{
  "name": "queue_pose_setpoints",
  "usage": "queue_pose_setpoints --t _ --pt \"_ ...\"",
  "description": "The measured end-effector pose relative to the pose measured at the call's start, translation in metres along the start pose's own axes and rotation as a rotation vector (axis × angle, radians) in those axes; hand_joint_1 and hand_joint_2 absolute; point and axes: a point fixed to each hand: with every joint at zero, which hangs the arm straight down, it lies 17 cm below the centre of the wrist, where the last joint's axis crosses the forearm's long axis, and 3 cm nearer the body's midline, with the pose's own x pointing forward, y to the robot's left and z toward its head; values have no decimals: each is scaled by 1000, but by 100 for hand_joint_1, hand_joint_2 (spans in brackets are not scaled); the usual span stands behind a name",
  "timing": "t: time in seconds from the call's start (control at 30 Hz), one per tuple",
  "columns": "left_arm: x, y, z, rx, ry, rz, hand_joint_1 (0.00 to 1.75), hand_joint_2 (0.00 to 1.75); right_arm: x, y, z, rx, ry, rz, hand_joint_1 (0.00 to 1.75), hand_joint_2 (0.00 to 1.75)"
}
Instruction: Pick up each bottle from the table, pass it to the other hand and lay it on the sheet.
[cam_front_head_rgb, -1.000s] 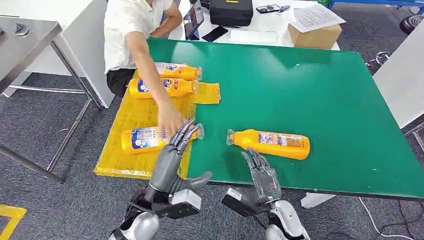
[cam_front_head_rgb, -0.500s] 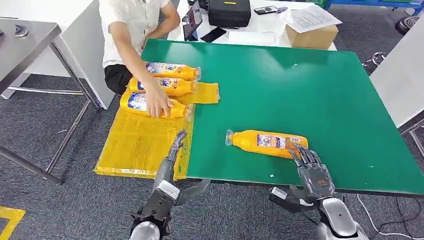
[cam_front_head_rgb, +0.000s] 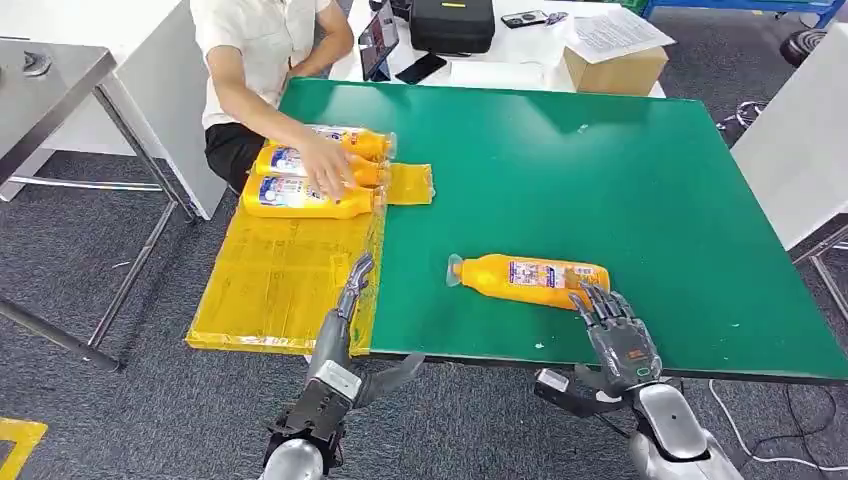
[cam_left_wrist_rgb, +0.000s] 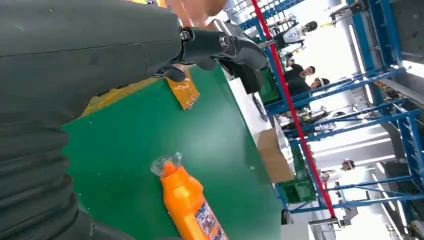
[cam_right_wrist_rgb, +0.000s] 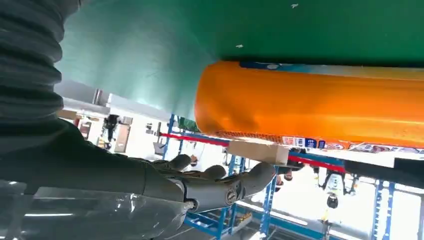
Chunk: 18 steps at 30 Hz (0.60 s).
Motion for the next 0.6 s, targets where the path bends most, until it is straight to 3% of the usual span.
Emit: queue_pose_setpoints --t 0.43,0.6 --pt "5 -9 0 -22 -17 6 0 175 6 -2 -14 -29 -9 -20 0 175" --pt "1 -33 10 -110 16 32 0 175 1 -48 -50 -156 -5 -23 0 175"
